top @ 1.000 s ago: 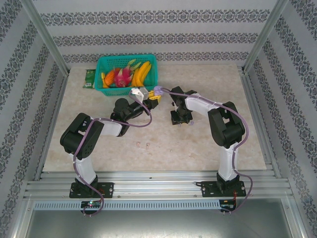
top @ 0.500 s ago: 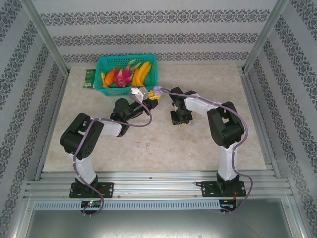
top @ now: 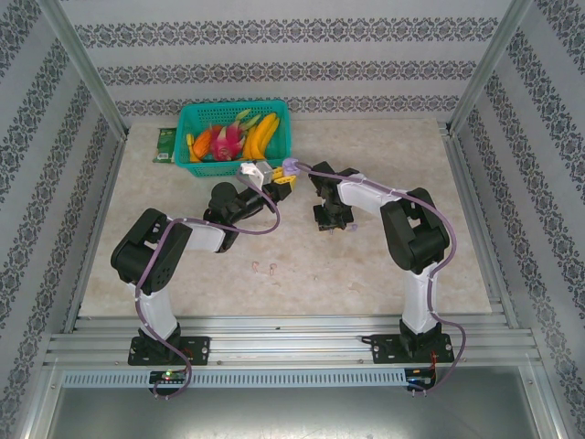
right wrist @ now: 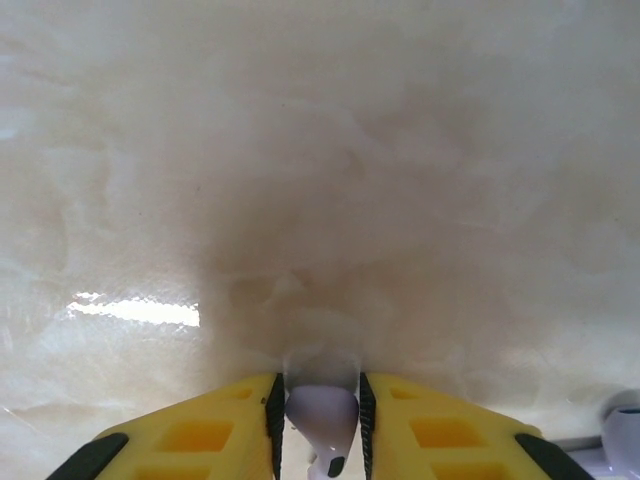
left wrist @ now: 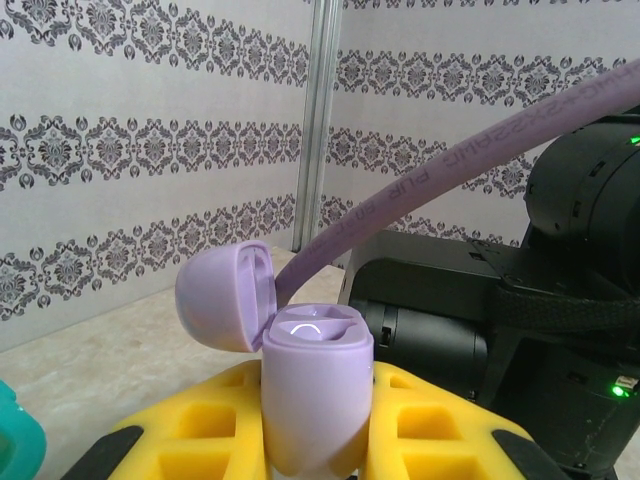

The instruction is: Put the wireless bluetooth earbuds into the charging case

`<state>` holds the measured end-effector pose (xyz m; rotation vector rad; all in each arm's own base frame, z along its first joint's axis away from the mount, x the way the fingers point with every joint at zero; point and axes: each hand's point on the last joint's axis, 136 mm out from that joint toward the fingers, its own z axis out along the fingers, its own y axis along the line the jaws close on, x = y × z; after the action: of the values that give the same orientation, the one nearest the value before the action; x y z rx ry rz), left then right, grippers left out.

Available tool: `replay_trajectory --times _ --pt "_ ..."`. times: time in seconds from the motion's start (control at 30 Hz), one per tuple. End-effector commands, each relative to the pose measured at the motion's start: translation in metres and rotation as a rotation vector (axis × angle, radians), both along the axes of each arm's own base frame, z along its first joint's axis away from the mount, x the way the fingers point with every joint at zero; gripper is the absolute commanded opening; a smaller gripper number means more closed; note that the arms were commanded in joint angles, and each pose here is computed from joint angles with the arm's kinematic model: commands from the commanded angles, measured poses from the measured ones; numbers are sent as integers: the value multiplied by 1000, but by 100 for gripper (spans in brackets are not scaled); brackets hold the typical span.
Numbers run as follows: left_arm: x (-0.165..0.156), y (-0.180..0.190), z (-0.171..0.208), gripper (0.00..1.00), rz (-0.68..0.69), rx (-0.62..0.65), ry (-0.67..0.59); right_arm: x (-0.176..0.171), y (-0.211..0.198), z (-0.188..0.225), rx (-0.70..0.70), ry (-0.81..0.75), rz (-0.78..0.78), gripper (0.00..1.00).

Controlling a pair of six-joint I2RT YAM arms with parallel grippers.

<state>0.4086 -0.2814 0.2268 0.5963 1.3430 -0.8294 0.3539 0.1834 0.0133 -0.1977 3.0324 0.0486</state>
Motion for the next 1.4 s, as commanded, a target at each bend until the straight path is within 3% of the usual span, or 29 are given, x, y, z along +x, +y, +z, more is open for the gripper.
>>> replay_trajectory --times 0.0,0.83,1.07,1.37 --pt "-13 -2 23 0 -33 -43 -71 -8 3 -14 -28 33 3 27" --pt "-10 -4 17 0 -39 -30 -56 -12 -8 61 47 -179 -64 22" --pt "-14 -10 20 0 -85 -19 -63 -8 -12 116 103 -303 -73 22" --pt "-28 -27 27 0 -187 40 -110 2 -7 219 212 -528 -58 22"
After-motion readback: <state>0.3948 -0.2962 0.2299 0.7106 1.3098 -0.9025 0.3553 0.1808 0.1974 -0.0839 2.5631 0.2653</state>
